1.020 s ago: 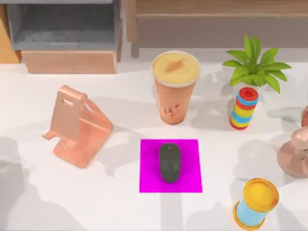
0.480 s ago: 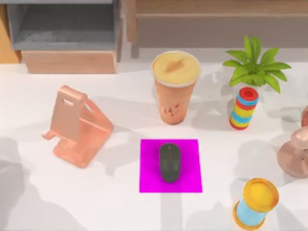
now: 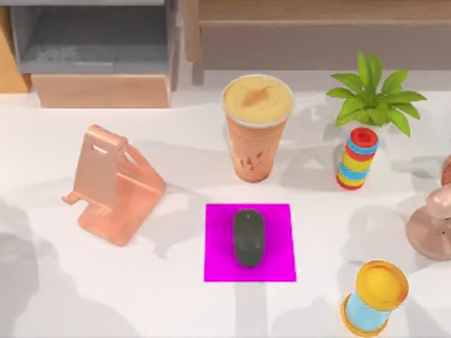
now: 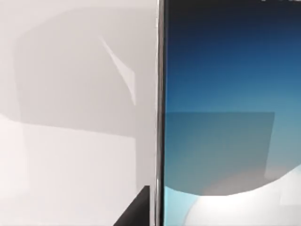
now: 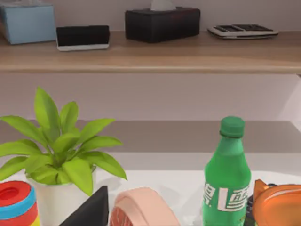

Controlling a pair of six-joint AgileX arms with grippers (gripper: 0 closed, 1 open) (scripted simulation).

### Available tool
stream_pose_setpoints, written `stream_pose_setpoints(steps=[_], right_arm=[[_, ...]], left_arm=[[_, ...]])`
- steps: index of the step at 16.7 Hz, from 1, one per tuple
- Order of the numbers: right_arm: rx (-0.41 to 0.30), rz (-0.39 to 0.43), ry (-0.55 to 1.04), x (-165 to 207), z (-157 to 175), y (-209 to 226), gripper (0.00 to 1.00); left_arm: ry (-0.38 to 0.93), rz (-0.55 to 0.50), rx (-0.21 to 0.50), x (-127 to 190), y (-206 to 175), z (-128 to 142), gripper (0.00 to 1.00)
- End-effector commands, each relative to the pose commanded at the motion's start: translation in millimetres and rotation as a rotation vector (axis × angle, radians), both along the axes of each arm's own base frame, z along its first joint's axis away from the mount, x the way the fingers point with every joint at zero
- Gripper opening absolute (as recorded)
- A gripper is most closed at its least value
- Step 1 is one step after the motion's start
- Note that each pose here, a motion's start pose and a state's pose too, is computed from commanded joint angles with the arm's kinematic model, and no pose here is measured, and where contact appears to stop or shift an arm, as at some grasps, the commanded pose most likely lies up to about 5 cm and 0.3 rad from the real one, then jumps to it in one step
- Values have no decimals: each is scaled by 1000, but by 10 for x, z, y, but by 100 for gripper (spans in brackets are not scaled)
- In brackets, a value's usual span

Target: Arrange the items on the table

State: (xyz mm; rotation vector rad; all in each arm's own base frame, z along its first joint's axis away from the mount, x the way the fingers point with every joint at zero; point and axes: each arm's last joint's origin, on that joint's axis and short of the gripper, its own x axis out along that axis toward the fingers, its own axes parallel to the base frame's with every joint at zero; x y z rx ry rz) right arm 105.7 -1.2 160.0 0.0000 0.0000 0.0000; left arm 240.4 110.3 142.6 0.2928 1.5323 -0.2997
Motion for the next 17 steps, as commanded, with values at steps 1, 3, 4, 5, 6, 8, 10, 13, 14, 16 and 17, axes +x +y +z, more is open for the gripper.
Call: stream_pose_setpoints(steps=[1,3,4,5,6,8,10,13,14,16,17], right_arm=[[0,0,0,0,0,0,100],[0,0,0,0,0,0,100],[0,0,0,0,0,0,100],[0,0,0,0,0,0,100],[0,0,0,0,0,0,100],[0,0,0,0,0,0,100],[0,0,0,0,0,0,100],[0,0,0,0,0,0,100],[0,0,0,0,0,0,100],[0,0,0,0,0,0,100],[0,0,0,0,0,0,100]], left_arm=[[-1,0,1,0,0,10,0],[-1,0,1,0,0,10,0],[3,-1,-1,-2,0,-6,0],[0,-1,0,0,-2,-2,0],[-17,1,3,7,-15,21,0],[-71,4,9,18,-93,75,0],[-155,3,9,27,-231,142,0],[-327,-1,-11,12,-497,279,0],[-393,-3,-26,-7,-595,331,0],[-531,-11,-72,-66,-797,438,0],[-600,-17,-104,-105,-898,491,0]])
